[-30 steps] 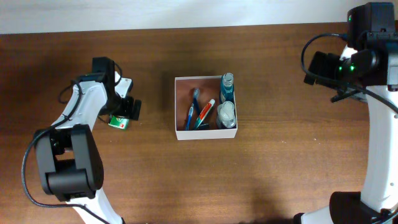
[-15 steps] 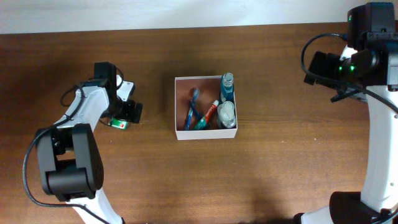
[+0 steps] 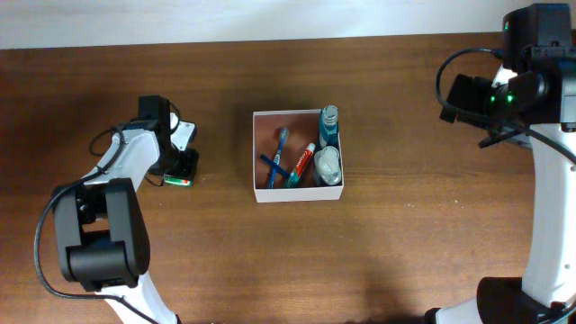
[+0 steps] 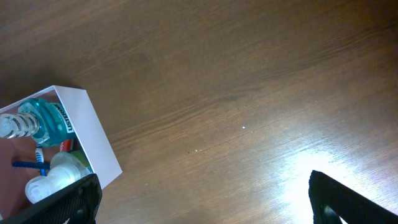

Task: Pack container
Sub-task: 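Carry the Dettol soap into the box and lower it in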

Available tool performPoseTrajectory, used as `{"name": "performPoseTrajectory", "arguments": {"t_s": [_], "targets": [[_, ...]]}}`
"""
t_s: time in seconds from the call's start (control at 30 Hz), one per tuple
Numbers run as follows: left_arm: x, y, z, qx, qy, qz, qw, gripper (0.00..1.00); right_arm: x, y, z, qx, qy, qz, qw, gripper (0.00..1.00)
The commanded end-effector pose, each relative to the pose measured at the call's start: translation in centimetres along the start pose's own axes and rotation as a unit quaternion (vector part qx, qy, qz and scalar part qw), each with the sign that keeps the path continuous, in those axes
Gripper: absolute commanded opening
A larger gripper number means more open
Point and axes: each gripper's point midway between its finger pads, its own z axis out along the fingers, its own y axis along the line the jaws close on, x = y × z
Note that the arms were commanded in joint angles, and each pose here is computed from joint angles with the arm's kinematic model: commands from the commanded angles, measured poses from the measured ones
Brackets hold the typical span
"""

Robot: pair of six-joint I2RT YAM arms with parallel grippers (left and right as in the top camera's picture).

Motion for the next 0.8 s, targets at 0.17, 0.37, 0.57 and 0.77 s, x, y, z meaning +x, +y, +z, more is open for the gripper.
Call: {"name": "performPoseTrajectory", "arguments": {"t_s": [0.17,0.37,0.57,0.77], "targets": [[-0.2,-0.1,-0.3,0.006,-0.007,-0.011,1.0,0.47,-0.2,-0.3,0.0,0.005,-0.003,0.0,1.0,0.98],[-2.1,-1.4,-2.6,0.047,-0.031,-0.052,0.997,0.44,-0.2,-0.3,0.0,0.005,-0.003,-0.001,1.0,0.98],[-4.5,-4.1,-6.6,0.104,-0.062,-0.081,0.989,0.4,-0.2,-0.3,0.0,0.005,-0.003,-0.001,1.0,0.98],[-6.5,-7.2,-11.6,0.109,-0.108,-0.063,0.986,0.27,-0.2,-0.3,0.0,0.005,-0.003,-0.001,1.0,0.98]]}}
